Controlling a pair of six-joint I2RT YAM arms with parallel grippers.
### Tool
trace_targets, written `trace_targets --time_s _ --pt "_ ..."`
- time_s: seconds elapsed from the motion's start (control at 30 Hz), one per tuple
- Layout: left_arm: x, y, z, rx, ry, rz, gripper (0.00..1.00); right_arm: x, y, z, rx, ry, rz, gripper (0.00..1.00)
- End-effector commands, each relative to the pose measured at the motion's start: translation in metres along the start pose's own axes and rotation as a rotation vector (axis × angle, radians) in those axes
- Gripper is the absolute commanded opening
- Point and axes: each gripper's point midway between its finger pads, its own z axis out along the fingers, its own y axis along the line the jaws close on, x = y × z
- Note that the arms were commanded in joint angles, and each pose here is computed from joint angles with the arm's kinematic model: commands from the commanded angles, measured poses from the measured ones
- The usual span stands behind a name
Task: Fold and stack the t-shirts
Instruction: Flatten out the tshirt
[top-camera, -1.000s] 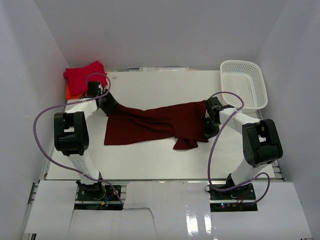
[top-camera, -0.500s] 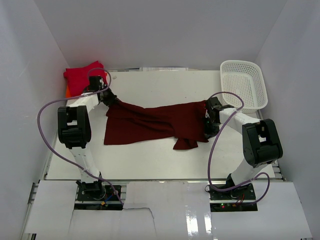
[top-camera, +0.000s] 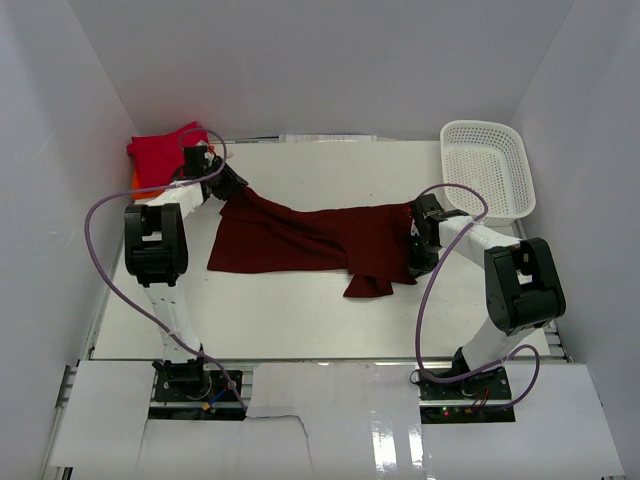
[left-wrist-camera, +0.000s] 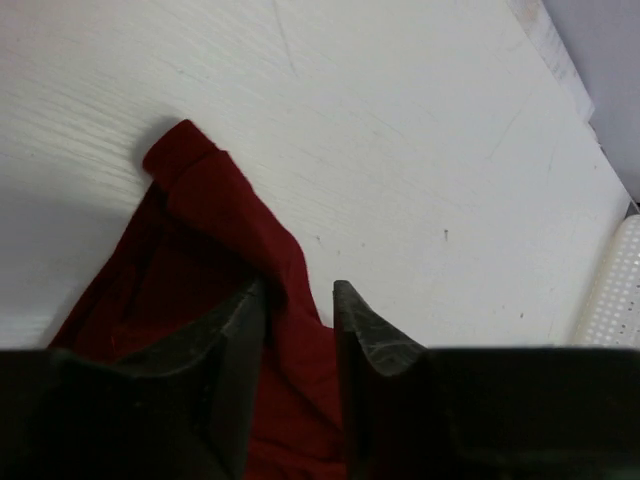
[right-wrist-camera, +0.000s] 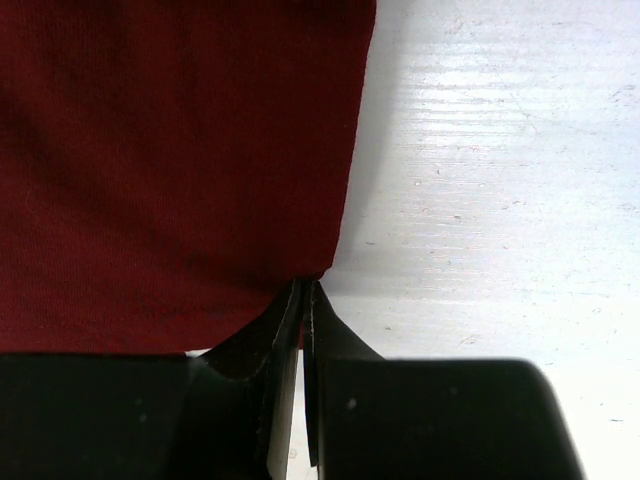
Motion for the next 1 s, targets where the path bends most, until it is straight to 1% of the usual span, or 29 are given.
trace_targets --time_s 0.0,0.07,0.1,0.17,0.2,0.27,0.3,0.33,0.43,0.5,0.53,0.57,0.6,0.63,0.67,0.7,0.73,0.77,0.83,0.87,0.97 --pt "-0.009 -0.011 0.005 0.071 -0.052 -0.012 0.45 0.012 -0.002 0.001 0.001 0.029 -0.011 0.08" --pt "-0.013 -0.015 0.003 0.086 -0.072 -0.006 0.47 0.012 -0.003 0.001 0.004 0.027 -0.011 0.08" --pt "-0.015 -0.016 0.000 0.085 -0.087 -0.002 0.50 0.014 -0.004 0.000 0.006 0.029 -0.012 0.08" --pt "-0.025 -0.022 -0.007 0.109 -0.143 0.030 0.54 0.014 -0.003 0.000 0.005 0.030 -0.012 0.08" --pt "-0.035 -0.033 -0.020 0.129 -0.182 0.049 0.55 0.014 -0.003 0.000 0.003 0.027 -0.012 0.08" --pt "-0.042 -0.037 -0.033 0.127 -0.225 0.091 0.55 0.014 -0.002 -0.001 -0.001 0.023 -0.012 0.08" --pt "-0.051 -0.046 -0.049 0.134 -0.259 0.105 0.57 0.014 -0.003 -0.001 -0.001 0.025 -0.012 0.08" --pt "-0.056 -0.045 -0.055 0.114 -0.282 0.110 0.59 0.014 -0.002 -0.001 -0.003 0.024 -0.011 0.08" --pt "-0.058 -0.045 -0.075 0.092 -0.295 0.134 0.62 0.013 -0.001 -0.001 -0.010 0.022 -0.012 0.08" --pt "-0.056 -0.036 -0.081 0.059 -0.279 0.140 0.63 0.013 -0.001 -0.001 -0.010 0.020 -0.012 0.08" --pt "-0.057 -0.036 -0.085 0.056 -0.280 0.142 0.64 0.013 -0.001 -0.001 -0.010 0.022 -0.015 0.08" --pt "-0.058 -0.033 -0.090 0.047 -0.274 0.137 0.68 0.013 -0.001 -0.001 -0.009 0.023 -0.015 0.08" --pt "-0.059 -0.031 -0.091 0.046 -0.267 0.145 0.68 0.013 -0.001 -0.001 -0.008 0.023 -0.017 0.08" --pt "-0.067 -0.030 -0.096 0.048 -0.274 0.149 0.68 0.012 -0.001 -0.002 -0.010 0.020 -0.019 0.08" --pt "-0.060 -0.021 -0.092 0.023 -0.225 0.145 0.68 0.012 -0.001 -0.002 -0.009 0.020 -0.020 0.08" --pt "-0.059 -0.017 -0.090 0.001 -0.204 0.146 0.68 0.012 -0.001 -0.002 -0.012 0.021 -0.019 0.08" --pt "-0.070 -0.021 -0.093 -0.006 -0.210 0.181 0.68 0.011 0.000 -0.003 -0.014 0.017 -0.019 0.08" --pt "-0.058 -0.002 -0.084 -0.066 -0.134 0.167 0.68 0.011 0.000 -0.003 -0.012 0.018 -0.019 0.08" --pt "-0.062 0.005 -0.082 -0.116 -0.111 0.195 0.66 0.009 0.000 -0.004 -0.013 0.013 -0.019 0.08" --pt "-0.053 0.018 -0.079 -0.158 -0.069 0.186 0.65 0.008 0.001 -0.004 -0.016 0.009 -0.019 0.08" --pt "-0.045 0.031 -0.080 -0.196 -0.053 0.180 0.65 0.007 0.002 -0.005 -0.020 0.010 -0.019 0.08"
